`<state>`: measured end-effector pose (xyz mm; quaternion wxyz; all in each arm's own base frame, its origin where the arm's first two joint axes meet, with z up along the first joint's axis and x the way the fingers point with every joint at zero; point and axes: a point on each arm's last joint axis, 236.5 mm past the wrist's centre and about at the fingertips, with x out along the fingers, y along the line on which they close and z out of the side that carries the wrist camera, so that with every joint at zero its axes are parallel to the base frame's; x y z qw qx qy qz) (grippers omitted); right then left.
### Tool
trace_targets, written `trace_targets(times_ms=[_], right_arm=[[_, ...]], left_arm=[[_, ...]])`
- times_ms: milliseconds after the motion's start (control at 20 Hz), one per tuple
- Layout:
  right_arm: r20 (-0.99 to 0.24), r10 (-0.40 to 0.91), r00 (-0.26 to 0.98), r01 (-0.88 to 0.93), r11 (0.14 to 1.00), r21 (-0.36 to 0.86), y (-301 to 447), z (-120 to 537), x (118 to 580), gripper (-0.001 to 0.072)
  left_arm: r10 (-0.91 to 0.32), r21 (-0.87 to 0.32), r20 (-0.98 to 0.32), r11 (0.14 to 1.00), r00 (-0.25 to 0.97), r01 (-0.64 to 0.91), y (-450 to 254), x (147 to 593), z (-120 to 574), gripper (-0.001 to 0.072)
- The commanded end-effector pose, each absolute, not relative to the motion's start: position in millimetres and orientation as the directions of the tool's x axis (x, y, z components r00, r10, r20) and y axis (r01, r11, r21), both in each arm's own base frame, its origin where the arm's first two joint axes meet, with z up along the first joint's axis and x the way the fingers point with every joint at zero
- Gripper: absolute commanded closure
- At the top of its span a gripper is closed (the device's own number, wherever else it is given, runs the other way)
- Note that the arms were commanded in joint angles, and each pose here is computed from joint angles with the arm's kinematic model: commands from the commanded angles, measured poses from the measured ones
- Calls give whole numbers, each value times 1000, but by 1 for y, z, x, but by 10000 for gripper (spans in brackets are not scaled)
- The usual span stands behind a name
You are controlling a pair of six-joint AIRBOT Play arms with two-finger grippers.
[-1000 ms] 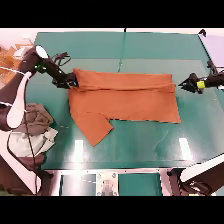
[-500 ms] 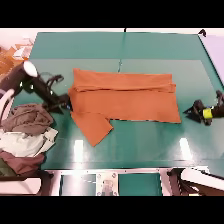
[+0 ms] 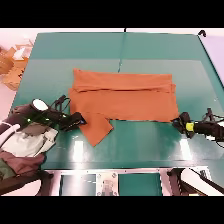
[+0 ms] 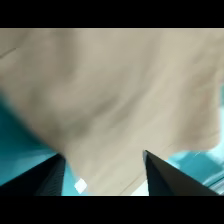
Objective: Fold the shirts.
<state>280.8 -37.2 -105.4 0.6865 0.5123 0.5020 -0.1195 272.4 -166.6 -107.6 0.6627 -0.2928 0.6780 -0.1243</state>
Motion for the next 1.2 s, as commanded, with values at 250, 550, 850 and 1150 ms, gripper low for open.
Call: trace_targets(times_ms=[250,550,850,1150], right_arm=[[-799,347,491,657,454,602,-19,-129,318,696],[-823,421,381,621,543,565,-33,-108,297,698],[-884,320,342,607,643,468,-52,-75,267,699],[-814,304,495,520,647,558,-56,-12,309,699]], left_arm=[[-600,-607,-795,786,91,-122,-187,294,-104,684],[-433,-432,-902,901,-2,43,-148,271,-57,685],[-401,-411,-909,908,-116,81,-138,232,-38,685],[-436,-409,-889,893,138,187,-147,295,36,685]])
